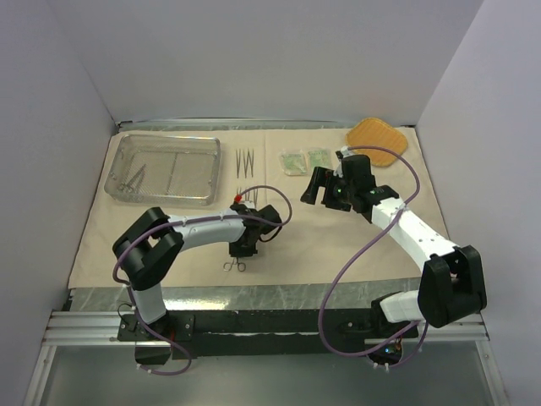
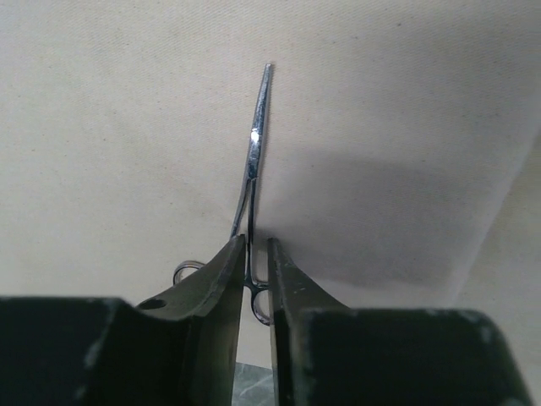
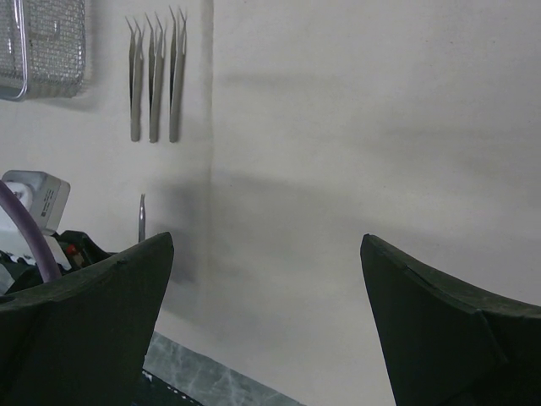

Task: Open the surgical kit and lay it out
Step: Place the medical item in the surgical kit.

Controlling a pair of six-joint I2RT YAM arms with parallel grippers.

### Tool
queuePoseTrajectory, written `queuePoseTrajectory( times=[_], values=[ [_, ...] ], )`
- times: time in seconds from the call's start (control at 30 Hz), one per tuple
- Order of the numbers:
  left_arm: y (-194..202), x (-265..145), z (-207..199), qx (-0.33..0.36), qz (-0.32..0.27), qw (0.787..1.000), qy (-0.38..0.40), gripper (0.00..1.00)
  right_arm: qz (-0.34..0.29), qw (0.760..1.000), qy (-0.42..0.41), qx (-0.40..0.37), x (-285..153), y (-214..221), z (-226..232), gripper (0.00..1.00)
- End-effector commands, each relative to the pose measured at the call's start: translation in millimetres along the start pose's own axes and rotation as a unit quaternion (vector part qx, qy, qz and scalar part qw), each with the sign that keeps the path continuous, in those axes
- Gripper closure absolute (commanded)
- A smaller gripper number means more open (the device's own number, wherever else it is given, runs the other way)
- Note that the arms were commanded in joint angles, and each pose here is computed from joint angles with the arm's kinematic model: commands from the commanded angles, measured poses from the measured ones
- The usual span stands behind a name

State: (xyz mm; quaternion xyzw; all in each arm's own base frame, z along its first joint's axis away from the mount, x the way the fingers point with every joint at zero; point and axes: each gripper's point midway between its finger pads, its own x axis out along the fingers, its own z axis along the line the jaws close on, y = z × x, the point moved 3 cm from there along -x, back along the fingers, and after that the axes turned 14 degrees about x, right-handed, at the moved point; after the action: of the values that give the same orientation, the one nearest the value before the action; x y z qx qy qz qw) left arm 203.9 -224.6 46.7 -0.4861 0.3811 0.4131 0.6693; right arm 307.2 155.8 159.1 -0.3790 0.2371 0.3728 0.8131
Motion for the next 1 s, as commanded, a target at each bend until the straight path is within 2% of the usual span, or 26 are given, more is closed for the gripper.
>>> queuePoseTrajectory(
  times=[0.0,0.2,0.33,0.37,0.47,0.57,0.6,0.63,0.7,0.77,0.8,0.87,0.97],
  values=[
    [-13.0,-14.3,-10.0,-0.012,-0.018,1.000,0.017,0.75,-0.020,1.000,-0.014,-0.017,-4.2,-13.6,12.9,0.00],
    [-24.0,-36.8,-7.3,-0.015,-0.032,0.999,0.025,0.70,-0.023,0.999,-0.018,-0.016,-7.7,-13.2,14.6,0.00],
    [-44.0,-67.2,-4.9,-0.035,-0.064,0.996,0.052,0.59,-0.029,0.999,-0.020,-0.018,-14.3,-14.3,16.0,0.00],
    [-53.2,-76.6,-5.3,-0.041,-0.079,0.994,0.060,0.53,-0.032,0.999,-0.022,-0.019,-17.4,-14.7,16.9,0.00],
    [-79.4,-97.1,5.6,-0.059,-0.110,0.990,0.065,0.49,-0.038,0.999,-0.030,-0.022,-23.9,-13.7,19.2,0.00],
    [-106.8,-107.3,25.5,-0.081,-0.135,0.985,0.067,0.38,-0.039,0.998,-0.039,-0.020,-27.1,-11.3,20.9,0.00],
    [-113.5,-109.6,35.1,-0.074,-0.147,0.984,0.063,0.36,-0.035,0.998,-0.044,-0.020,-27.1,-8.7,22.0,0.00],
    [-126.1,-107.0,50.2,-0.092,-0.157,0.982,0.056,0.29,-0.037,0.998,-0.050,-0.024,-29.2,-8.1,24.7,0.00],
    [-139.0,-107.6,73.2,-0.089,-0.171,0.980,0.050,0.25,-0.034,0.997,-0.058,-0.032,-30.7,-3.1,28.6,0.00],
    [-158.3,-100.7,109.5,-0.119,-0.182,0.975,0.038,0.19,-0.035,0.997,-0.063,-0.042,-33.7,-0.2,32.6,0.00],
    [-162.9,-101.6,125.5,-0.119,-0.189,0.974,0.034,0.19,-0.034,0.996,-0.064,-0.045,-34.4,0.7,33.9,0.00],
    [-181.1,-98.7,168.7,-0.160,-0.206,0.965,0.029,0.20,-0.033,0.996,-0.064,-0.049,-35.3,2.4,35.4,0.00],
    [-200.8,-85.3,221.4,-0.159,-0.241,0.957,0.010,0.20,-0.036,0.997,-0.049,-0.051,-33.2,2.7,29.1,0.00]
  ],
)
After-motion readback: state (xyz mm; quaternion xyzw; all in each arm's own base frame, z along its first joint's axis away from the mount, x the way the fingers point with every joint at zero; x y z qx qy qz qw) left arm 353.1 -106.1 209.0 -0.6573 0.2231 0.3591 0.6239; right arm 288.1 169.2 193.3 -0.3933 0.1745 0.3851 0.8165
